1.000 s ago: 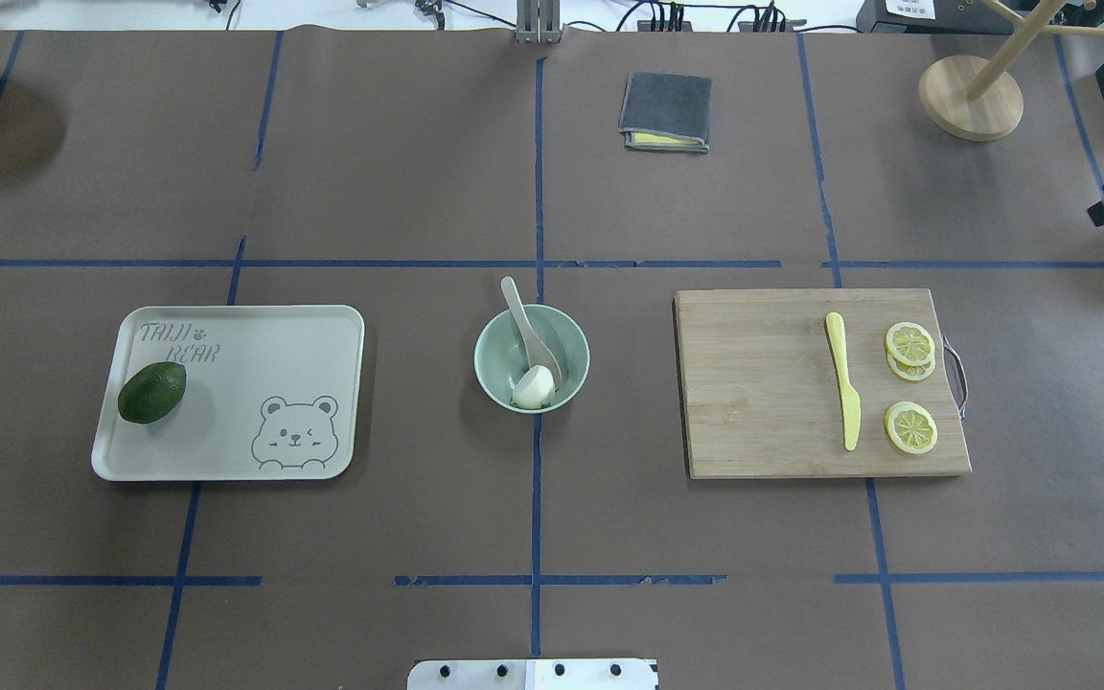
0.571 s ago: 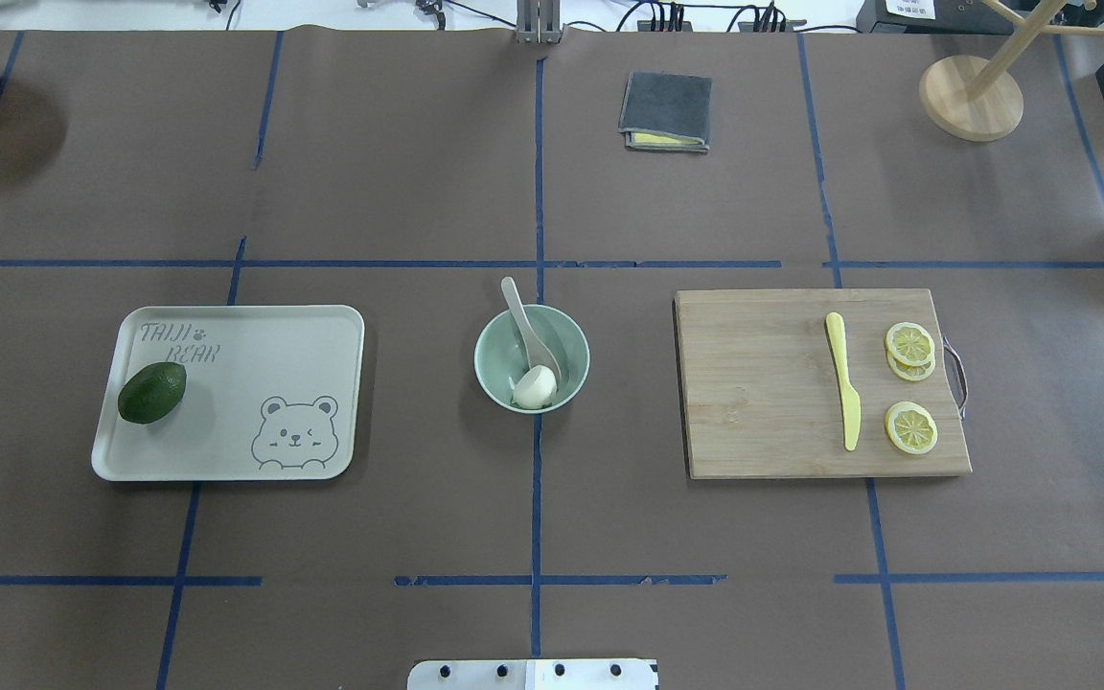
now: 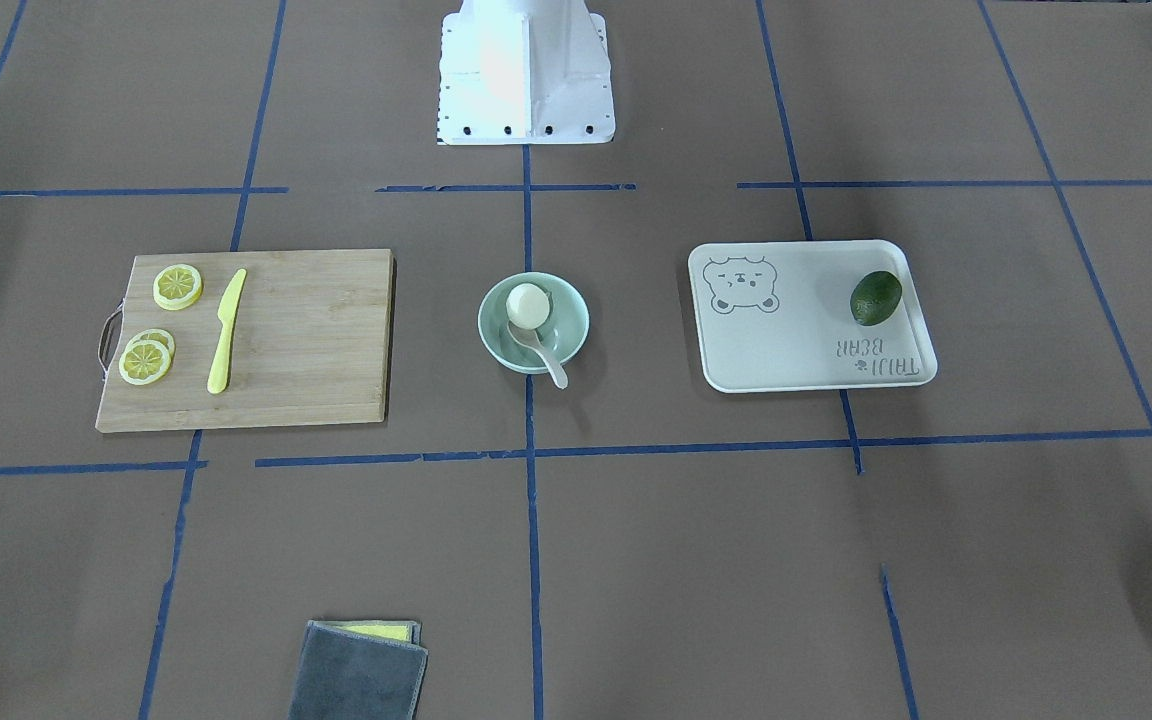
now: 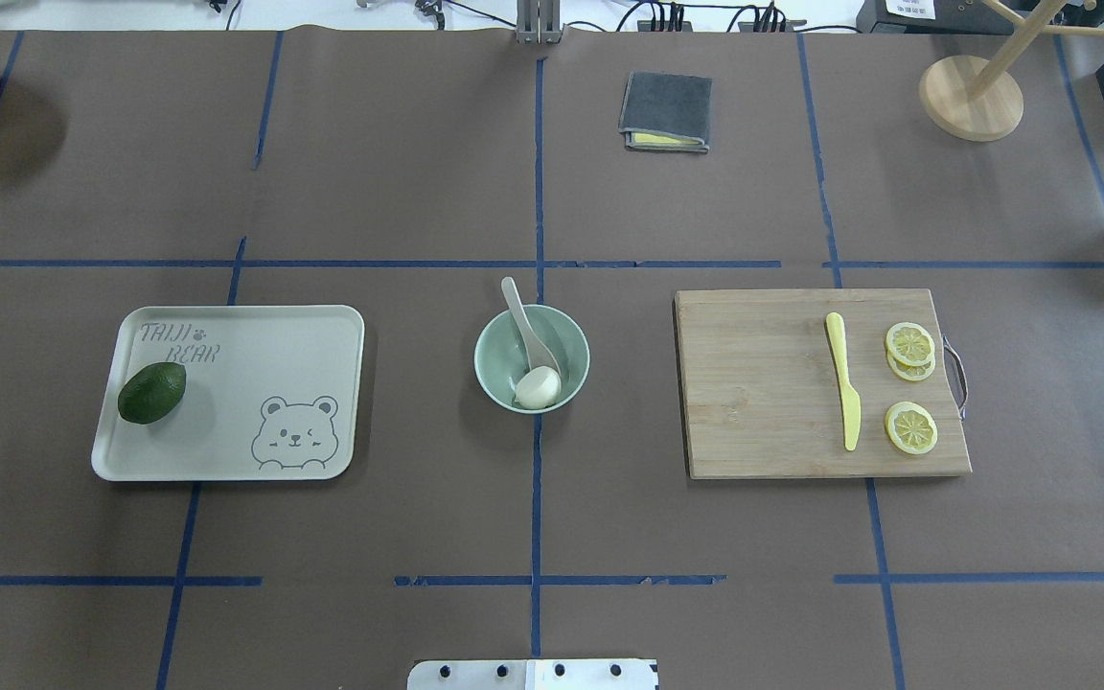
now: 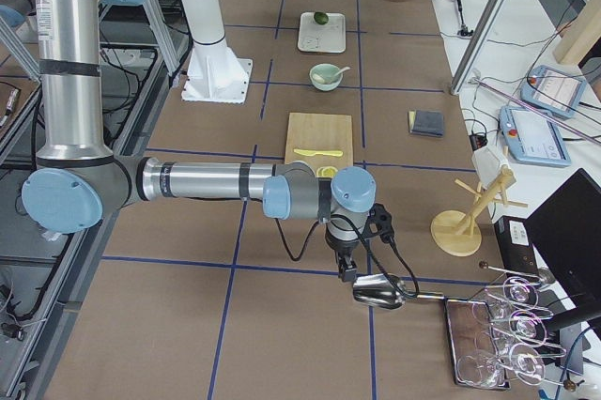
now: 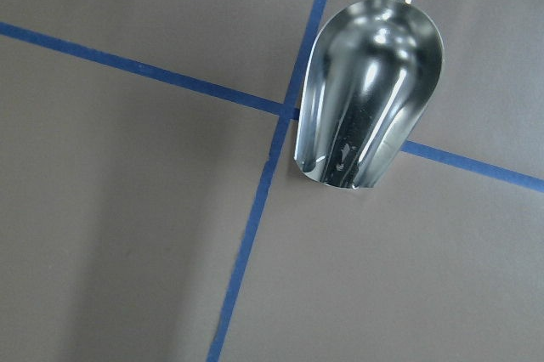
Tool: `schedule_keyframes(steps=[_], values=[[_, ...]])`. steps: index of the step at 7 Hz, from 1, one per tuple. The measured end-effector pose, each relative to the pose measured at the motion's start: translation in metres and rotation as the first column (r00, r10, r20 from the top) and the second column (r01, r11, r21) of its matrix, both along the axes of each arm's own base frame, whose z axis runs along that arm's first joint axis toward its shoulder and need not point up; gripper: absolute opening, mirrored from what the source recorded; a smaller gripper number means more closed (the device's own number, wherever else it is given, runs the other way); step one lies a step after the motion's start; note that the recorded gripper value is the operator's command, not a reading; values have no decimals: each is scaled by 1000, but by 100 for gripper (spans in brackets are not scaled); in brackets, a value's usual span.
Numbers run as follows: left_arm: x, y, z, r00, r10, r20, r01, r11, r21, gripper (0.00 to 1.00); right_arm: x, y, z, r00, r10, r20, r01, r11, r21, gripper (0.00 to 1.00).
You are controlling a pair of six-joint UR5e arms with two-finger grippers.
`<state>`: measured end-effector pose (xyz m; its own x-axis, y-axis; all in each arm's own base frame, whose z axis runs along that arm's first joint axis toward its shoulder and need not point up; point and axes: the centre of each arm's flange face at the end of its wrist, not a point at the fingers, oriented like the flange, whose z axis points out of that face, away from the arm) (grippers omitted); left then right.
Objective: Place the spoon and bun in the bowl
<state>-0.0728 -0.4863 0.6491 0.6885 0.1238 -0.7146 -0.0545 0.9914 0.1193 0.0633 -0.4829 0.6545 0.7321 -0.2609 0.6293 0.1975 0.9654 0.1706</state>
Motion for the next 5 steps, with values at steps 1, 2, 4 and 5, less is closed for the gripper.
schedule_keyframes(steps=[1,2,4,5], values=[[0,0,0,1000,0,0,0,1000,0,100,1,2,4,1000,4,-1,-4,1000,-6,100],[0,0,0,1000,0,0,0,1000,0,100,0,4,4,999,25,29,-24,999,-25,100],[0,0,0,1000,-1,0,1,1000,-1,100,-4,6,2,992,87,87,-79,993,-89,100],[0,0,0,1000,-1,-1,1,1000,-3,100,-4,7,2,990,99,97,-89,991,-101,100]])
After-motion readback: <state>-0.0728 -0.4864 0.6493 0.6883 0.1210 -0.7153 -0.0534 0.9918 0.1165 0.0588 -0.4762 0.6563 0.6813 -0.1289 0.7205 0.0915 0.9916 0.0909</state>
